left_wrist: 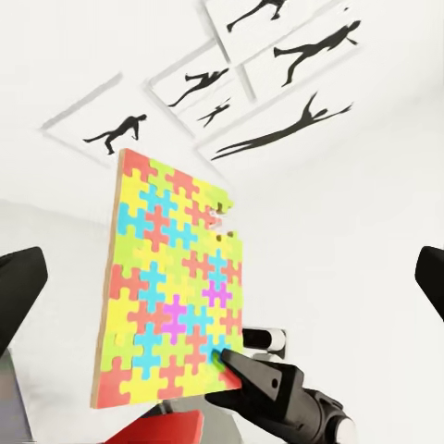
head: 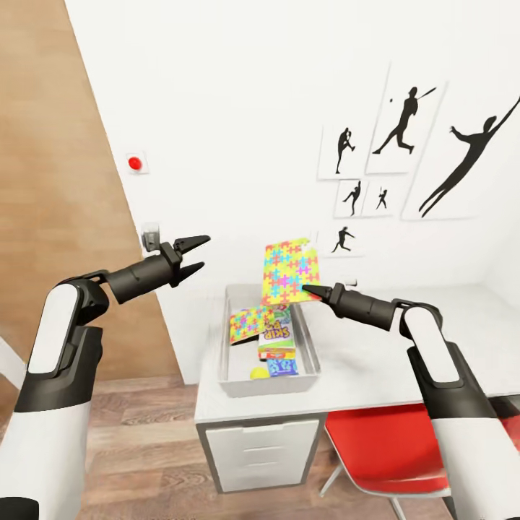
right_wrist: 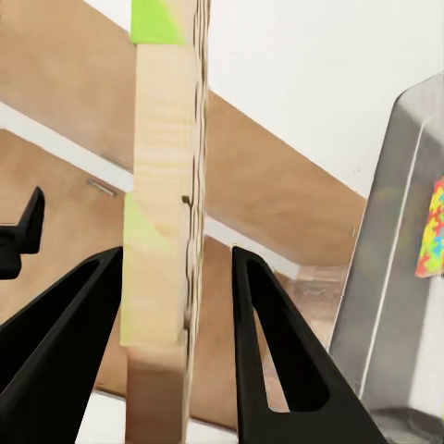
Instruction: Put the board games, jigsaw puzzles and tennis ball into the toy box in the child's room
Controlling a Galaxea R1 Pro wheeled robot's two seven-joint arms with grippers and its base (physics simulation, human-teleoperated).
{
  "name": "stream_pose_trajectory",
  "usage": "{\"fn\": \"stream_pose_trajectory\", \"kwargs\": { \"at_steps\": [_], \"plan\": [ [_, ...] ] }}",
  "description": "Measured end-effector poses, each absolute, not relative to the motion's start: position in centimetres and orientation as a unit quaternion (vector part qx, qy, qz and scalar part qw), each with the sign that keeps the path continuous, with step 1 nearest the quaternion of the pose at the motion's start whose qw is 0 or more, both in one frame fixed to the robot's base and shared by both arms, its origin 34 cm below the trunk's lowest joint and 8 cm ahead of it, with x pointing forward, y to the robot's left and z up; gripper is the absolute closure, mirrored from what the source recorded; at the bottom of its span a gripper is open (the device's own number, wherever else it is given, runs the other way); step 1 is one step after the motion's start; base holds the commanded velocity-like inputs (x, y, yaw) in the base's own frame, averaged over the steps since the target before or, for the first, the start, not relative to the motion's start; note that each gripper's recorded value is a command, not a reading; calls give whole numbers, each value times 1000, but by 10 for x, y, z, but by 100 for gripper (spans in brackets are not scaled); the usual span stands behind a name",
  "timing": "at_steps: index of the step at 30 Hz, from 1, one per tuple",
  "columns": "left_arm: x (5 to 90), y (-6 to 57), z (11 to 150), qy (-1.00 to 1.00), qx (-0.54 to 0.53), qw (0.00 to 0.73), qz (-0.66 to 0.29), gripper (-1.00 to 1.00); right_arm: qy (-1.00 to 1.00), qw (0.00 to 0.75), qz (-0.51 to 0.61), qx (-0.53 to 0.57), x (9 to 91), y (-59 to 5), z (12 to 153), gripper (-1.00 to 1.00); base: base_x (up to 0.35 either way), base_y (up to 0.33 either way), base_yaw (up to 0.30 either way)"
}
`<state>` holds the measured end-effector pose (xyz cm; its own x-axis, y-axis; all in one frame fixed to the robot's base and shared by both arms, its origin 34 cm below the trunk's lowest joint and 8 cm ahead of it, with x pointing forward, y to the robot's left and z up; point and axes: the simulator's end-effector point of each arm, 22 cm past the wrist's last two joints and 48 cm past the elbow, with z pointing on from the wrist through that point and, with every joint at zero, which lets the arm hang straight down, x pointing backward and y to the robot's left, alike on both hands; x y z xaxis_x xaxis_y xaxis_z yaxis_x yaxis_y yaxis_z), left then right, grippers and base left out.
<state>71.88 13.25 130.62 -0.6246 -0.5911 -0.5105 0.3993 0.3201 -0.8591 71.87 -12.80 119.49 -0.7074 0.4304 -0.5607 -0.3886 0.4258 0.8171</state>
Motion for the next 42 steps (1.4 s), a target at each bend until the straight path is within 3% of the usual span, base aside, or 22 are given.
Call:
{"fn": "stream_pose_trajectory", "kwargs": {
  "at_steps": [13, 42],
  "plan": [
    [718, 133, 1308, 691, -70, 429, -578, -100, 773, 343, 531, 55, 725, -138, 1151, 100, 0, 230, 88],
    [718, 133, 1305, 692, -72, 428, -577, -100, 797, 274, 519, 145, 760, -174, 1092, 100, 0, 13, 2]
  ]
}}
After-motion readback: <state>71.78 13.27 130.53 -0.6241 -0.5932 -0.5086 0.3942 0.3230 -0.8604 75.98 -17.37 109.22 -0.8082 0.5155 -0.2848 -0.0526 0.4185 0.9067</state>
